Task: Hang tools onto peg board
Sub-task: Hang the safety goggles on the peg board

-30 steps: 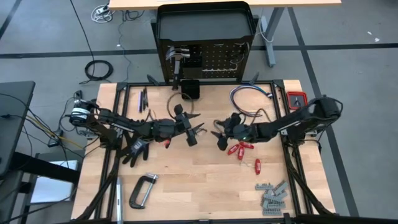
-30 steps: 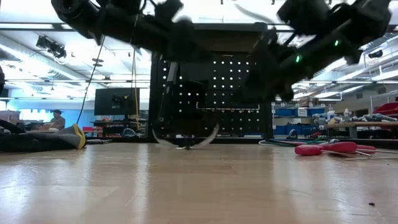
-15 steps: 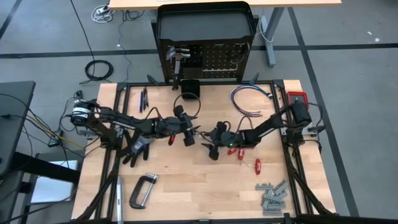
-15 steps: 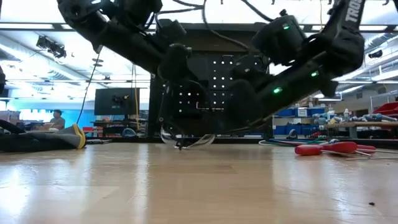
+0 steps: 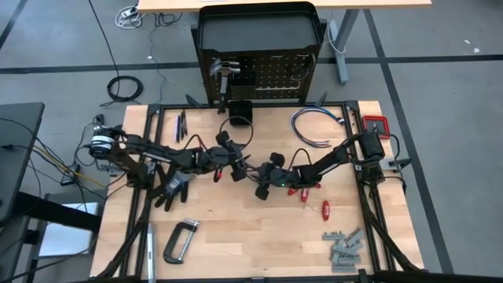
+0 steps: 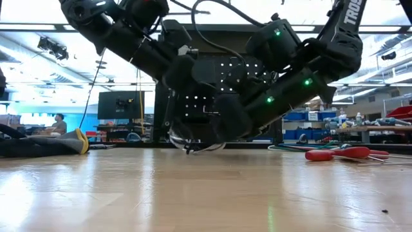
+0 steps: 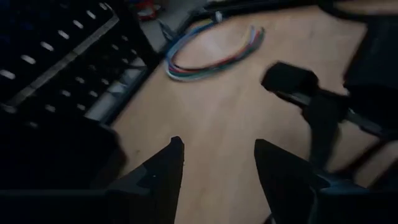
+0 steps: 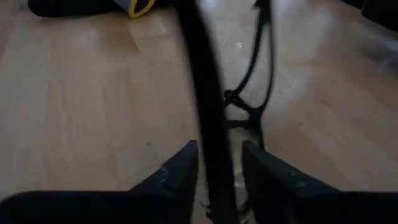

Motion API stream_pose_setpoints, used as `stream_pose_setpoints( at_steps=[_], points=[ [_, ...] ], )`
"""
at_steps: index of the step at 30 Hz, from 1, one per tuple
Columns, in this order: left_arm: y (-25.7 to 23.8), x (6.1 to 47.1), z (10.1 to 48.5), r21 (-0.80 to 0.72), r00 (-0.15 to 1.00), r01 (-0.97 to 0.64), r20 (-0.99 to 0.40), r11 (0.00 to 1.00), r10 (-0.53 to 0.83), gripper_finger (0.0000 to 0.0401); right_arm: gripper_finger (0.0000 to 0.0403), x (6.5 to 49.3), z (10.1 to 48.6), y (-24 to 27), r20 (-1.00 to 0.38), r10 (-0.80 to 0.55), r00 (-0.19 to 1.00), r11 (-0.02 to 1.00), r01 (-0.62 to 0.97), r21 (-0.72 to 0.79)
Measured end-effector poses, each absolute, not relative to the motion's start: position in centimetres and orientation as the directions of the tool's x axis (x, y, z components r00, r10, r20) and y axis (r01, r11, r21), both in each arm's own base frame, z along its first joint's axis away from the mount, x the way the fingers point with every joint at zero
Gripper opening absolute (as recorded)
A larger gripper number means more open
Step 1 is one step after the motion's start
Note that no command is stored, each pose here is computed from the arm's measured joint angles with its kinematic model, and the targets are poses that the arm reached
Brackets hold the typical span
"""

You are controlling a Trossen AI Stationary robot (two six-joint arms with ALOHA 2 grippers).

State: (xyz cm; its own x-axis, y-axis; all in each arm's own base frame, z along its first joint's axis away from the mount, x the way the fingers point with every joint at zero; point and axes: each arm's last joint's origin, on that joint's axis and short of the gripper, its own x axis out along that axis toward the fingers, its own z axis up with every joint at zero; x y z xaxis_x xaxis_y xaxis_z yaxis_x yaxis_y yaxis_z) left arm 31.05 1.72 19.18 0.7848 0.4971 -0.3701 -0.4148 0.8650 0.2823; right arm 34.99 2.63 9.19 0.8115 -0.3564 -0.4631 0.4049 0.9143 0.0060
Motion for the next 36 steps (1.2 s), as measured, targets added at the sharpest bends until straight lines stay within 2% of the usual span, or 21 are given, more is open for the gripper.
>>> stream_pose_setpoints(
  at_steps=[5, 7, 11, 14, 20, 30, 33, 36],
  points=[
    [1.8, 29.6, 21.7, 0.341, 0.775, -0.427, -0.339, 0.838, 0.533, 0.0202, 0.004, 34.8, 10.2, 2.6, -0.468, -0.356, 0.809, 0.916, 0.401, -0.004],
    [1.8, 28.7, 22.8, 0.339, 0.784, -0.416, -0.337, 0.844, 0.522, 0.0202, 0.002, 34.6, 11.0, 2.3, -0.472, -0.362, 0.804, 0.914, 0.406, -0.008],
    [1.2, 28.2, 24.3, 0.235, 0.886, -0.27, -0.319, 0.934, 0.336, 0.0202, 0.0025, 34.1, 13.0, 1.6, -0.48, -0.375, 0.794, 0.912, 0.409, -0.036],
    [0.8, 28.4, 23.9, 0.185, 0.915, -0.161, -0.339, 0.969, 0.217, 0.0202, 0.0028, 33.7, 14.3, 0.8, -0.488, -0.352, 0.799, 0.923, 0.383, -0.038],
    [1.0, 30.2, 22.1, 0.177, 0.922, -0.154, -0.327, 0.972, 0.205, 0.0202, 0.0019, 33.4, 15.4, 0.2, -0.51, -0.211, 0.834, 0.966, 0.257, 0.019],
    [1.8, 31.7, 20.1, 0.085, 0.934, -0.145, -0.318, 0.986, 0.165, 0.0198, 0.0019, 33.1, 14.9, 0.1, -0.557, -0.212, 0.803, 0.963, 0.268, 0.019],
    [2.0, 31.7, 20.1, 0.085, 0.933, -0.151, -0.318, 0.985, 0.17, 0.0173, 0.0019, 33.1, 14.9, 0.1, -0.562, -0.213, 0.799, 0.963, 0.268, 0.017],
    [2.3, 31.6, 19.9, 0.097, 0.918, -0.181, -0.34, 0.979, 0.203, 0.0131, 0.0022, 33.1, 14.9, 0.1, -0.562, -0.218, 0.798, 0.962, 0.272, 0.012]
  ],
)
